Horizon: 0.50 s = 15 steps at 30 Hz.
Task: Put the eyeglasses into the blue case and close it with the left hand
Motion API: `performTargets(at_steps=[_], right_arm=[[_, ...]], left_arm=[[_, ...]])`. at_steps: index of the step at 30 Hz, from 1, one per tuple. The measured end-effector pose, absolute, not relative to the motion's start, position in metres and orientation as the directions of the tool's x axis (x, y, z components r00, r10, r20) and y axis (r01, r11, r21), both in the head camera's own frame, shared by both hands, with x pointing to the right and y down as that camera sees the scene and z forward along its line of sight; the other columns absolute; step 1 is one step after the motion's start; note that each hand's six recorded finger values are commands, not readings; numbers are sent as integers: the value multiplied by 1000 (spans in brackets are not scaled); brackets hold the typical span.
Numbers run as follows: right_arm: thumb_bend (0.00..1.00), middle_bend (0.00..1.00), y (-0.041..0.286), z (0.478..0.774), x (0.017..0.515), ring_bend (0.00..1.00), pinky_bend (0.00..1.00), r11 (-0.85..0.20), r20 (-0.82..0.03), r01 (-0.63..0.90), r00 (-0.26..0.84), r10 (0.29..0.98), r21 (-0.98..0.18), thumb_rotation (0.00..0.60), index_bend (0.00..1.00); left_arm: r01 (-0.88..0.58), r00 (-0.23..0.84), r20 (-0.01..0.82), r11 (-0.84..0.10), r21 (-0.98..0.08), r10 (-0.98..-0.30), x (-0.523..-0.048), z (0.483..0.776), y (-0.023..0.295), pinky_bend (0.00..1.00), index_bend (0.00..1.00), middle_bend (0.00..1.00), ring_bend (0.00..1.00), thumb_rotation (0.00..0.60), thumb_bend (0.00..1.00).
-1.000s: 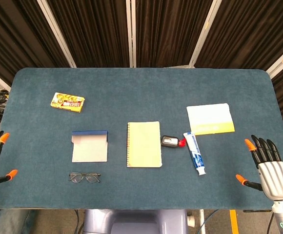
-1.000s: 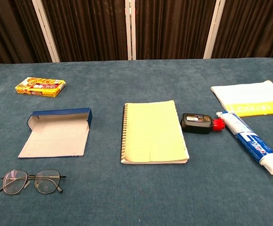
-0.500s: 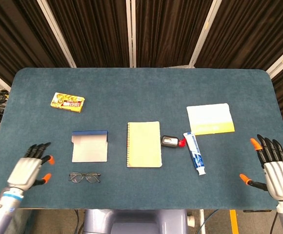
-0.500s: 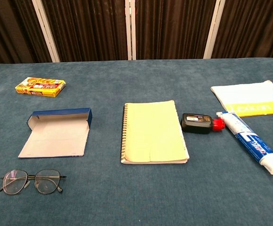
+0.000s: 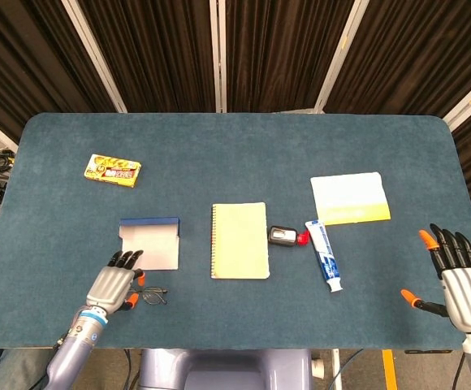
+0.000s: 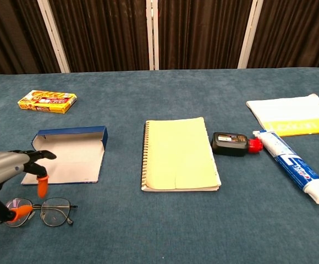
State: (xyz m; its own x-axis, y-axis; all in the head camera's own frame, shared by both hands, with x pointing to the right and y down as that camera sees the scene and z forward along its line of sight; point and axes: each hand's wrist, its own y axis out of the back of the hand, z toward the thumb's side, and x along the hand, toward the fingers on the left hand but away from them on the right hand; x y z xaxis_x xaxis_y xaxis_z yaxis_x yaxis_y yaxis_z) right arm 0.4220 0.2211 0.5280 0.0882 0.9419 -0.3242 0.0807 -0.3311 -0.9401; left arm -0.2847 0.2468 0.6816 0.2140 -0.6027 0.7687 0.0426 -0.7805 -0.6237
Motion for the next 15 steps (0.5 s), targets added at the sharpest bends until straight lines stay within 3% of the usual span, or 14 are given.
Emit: performTargets(at_steps=[15], right_arm=[[0, 0, 222, 528, 421, 0, 0, -332, -325, 81, 91, 941, -940, 600, 0]], left_arm=[[57, 208, 765, -774, -631, -609, -281, 683, 249, 0, 508, 0, 0, 600, 450]])
